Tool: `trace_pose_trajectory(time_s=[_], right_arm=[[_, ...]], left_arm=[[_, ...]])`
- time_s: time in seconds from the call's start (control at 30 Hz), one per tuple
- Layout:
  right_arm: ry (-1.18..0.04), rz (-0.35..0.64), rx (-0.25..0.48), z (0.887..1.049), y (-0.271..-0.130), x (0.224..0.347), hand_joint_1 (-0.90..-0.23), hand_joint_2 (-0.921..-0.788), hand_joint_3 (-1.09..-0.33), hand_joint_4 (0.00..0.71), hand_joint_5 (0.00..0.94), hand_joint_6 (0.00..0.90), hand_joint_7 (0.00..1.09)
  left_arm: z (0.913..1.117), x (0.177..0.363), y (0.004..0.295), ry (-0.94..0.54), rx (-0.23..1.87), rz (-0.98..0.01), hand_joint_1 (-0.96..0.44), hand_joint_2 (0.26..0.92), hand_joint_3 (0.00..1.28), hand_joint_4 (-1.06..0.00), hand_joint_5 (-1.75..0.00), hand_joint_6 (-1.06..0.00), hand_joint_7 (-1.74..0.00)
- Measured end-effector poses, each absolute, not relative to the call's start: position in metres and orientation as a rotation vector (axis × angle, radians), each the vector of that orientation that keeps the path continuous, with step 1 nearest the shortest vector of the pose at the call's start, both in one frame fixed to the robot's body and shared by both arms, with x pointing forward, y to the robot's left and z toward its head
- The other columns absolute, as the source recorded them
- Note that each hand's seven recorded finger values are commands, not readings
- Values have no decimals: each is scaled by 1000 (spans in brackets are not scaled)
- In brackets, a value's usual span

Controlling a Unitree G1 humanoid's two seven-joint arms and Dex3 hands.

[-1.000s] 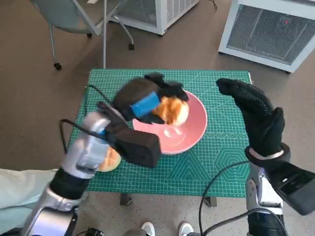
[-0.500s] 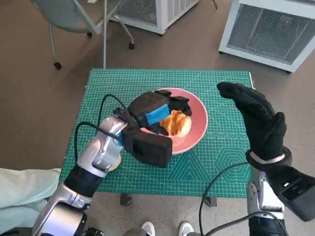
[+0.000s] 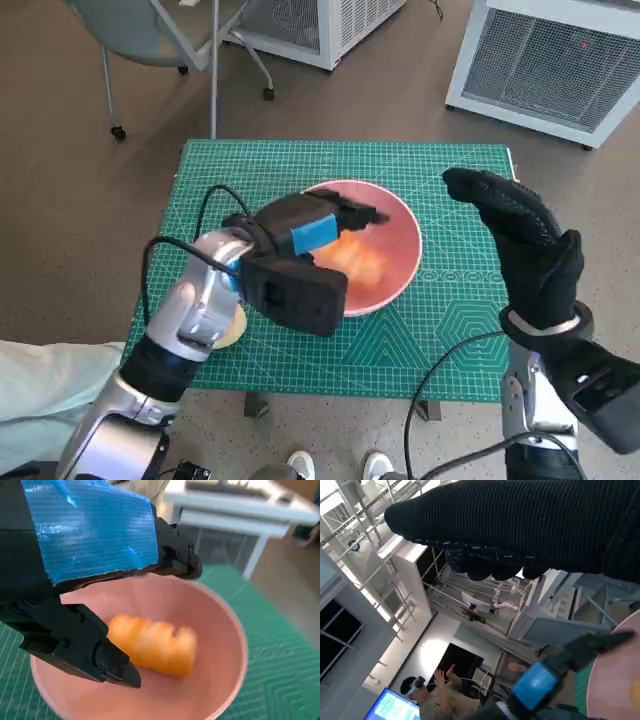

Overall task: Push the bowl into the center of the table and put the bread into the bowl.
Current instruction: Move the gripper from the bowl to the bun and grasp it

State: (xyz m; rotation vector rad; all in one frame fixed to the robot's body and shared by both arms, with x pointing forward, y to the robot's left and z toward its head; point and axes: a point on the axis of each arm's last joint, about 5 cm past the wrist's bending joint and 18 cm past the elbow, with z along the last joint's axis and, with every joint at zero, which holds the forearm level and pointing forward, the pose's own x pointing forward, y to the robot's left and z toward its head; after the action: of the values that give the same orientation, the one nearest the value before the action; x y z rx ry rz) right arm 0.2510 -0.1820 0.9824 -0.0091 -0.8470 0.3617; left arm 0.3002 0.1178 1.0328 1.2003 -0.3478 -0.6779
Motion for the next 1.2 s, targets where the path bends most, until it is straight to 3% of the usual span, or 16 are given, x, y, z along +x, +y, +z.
trace_pose_trajectory(time_s=[0.27, 0.73, 1.2], right_arm=[[-846, 359, -4, 982, -180, 251, -679, -921, -711, 47, 0, -1, 406], [-843, 361, -13, 981, -178, 251, -676, -921, -713, 47, 0, -1, 399], [-838, 370, -7, 981, -176, 252, -684, -921, -712, 46, 1, -1, 395]], left_arm=[[1046, 291, 142, -383, 1143, -657, -357, 741, 15, -26, 0, -222, 0], [1072, 266, 213, -341, 1125, -594, -355, 724, 2, -40, -6, -222, -4], [1078, 244, 251, -51, 1225, -573, -347, 727, 4, -76, -10, -242, -8]])
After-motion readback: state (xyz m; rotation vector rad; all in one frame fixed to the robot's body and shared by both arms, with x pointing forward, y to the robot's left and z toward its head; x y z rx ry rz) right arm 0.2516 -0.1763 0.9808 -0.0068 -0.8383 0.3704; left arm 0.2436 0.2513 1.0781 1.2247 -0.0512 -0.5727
